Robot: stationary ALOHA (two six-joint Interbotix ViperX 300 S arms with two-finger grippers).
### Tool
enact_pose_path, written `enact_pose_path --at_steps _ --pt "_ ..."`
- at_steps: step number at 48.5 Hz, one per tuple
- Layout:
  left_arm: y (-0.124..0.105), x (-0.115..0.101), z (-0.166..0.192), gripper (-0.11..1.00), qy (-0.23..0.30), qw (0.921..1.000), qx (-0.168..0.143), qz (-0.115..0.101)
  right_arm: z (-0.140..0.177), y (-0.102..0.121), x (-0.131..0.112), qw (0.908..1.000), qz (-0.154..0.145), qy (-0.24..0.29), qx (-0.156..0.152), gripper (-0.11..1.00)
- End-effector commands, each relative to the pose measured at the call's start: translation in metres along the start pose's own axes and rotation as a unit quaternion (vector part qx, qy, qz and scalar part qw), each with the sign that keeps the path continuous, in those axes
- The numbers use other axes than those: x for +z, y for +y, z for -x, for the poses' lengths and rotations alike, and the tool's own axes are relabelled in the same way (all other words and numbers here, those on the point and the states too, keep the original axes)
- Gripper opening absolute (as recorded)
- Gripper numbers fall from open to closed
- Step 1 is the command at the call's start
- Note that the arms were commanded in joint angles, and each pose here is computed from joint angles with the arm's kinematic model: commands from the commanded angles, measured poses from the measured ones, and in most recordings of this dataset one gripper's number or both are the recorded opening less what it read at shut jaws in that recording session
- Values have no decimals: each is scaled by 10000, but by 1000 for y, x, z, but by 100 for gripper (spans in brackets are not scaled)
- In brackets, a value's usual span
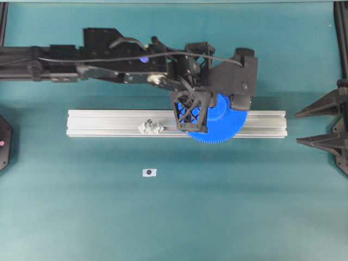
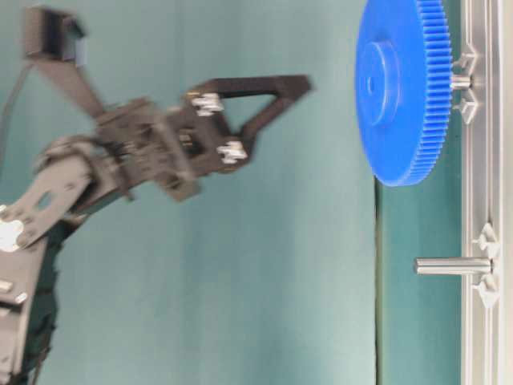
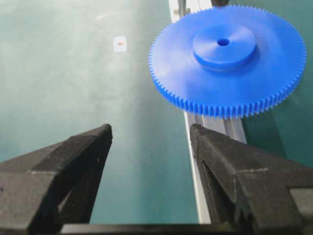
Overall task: Insert the large gear onto the shaft.
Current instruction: 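Open the left gripper to release the gear on the shaft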
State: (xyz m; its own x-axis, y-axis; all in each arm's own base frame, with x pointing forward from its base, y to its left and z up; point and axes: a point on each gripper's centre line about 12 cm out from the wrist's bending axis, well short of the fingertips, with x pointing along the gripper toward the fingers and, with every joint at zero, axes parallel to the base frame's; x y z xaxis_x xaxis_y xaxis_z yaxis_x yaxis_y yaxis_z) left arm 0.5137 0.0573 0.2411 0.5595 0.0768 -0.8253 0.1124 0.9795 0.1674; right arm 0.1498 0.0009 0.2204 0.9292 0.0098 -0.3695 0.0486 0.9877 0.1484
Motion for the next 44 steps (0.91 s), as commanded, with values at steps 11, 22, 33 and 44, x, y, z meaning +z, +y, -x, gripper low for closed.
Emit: enact_pose_path --at_steps 11,22,33,44 --pt "-6 -3 -36 1 196 9998 -65 -44 0 0 4 10000 -49 -70 1 72" --pt "9 23 0 1 -249 9996 104 -38 0 0 5 10000 -48 -85 3 72" --pt "14 40 31 1 -181 9996 90 -214 0 0 4 10000 -49 -70 1 72" --pt "14 47 38 1 -264 9994 107 -216 0 0 4 10000 -49 -77 2 72"
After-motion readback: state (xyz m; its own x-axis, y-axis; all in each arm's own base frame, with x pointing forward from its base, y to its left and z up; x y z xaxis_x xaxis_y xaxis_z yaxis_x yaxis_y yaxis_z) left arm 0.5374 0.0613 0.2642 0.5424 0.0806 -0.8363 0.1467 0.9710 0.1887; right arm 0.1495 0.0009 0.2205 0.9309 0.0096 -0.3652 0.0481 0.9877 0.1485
